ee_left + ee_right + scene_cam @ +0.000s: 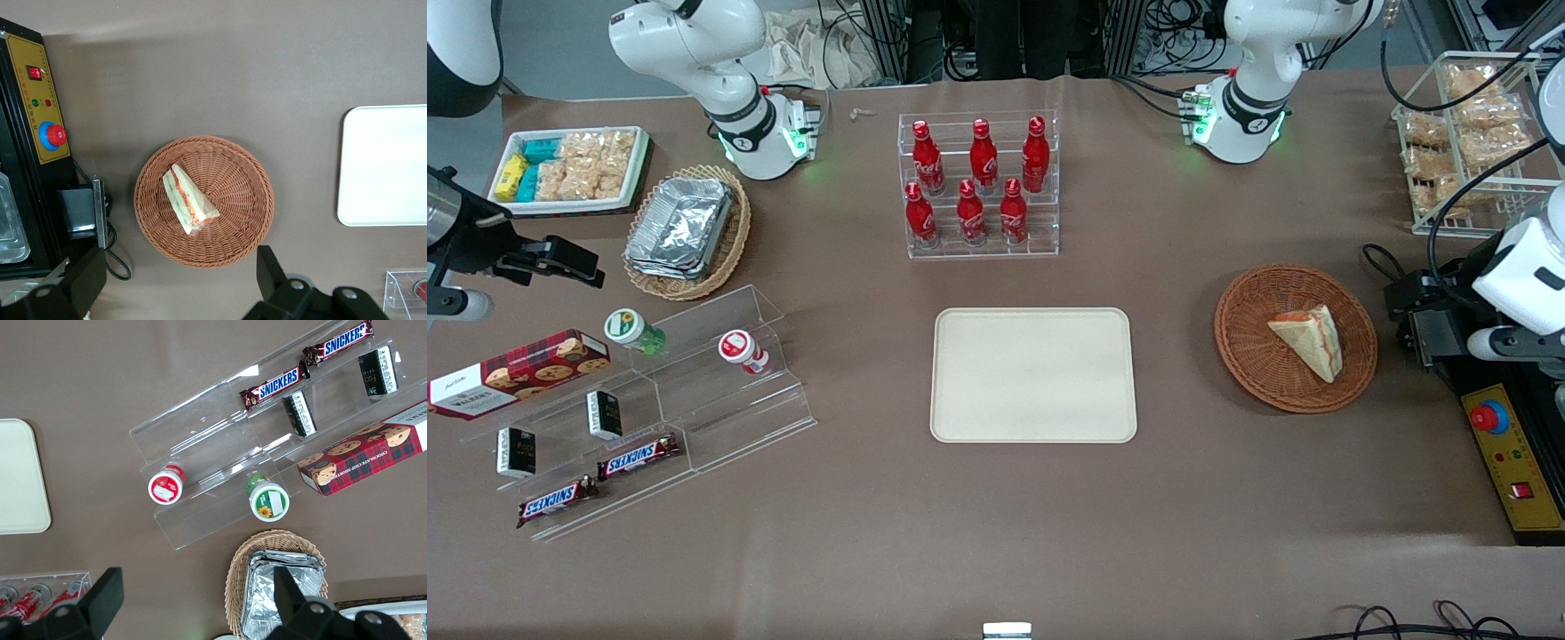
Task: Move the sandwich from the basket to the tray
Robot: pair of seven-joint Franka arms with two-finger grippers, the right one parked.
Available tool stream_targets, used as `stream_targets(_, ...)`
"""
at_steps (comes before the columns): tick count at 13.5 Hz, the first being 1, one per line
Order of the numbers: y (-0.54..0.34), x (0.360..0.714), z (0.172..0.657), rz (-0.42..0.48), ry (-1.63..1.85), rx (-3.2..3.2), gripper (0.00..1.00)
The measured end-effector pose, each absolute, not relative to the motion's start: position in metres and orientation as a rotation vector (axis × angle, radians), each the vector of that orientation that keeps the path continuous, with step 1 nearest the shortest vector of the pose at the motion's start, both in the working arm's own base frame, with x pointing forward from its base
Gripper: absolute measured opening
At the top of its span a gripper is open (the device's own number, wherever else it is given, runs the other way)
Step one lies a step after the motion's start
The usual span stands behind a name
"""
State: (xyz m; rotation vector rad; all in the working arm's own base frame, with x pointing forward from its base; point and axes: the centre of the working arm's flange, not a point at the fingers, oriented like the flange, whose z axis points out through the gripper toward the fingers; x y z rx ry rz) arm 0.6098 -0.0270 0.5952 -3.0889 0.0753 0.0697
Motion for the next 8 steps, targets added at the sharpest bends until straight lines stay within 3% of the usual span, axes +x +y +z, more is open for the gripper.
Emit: stream_targets(8,-0.011,0.609,0.592,0.097,0.029,-3.09,1.0)
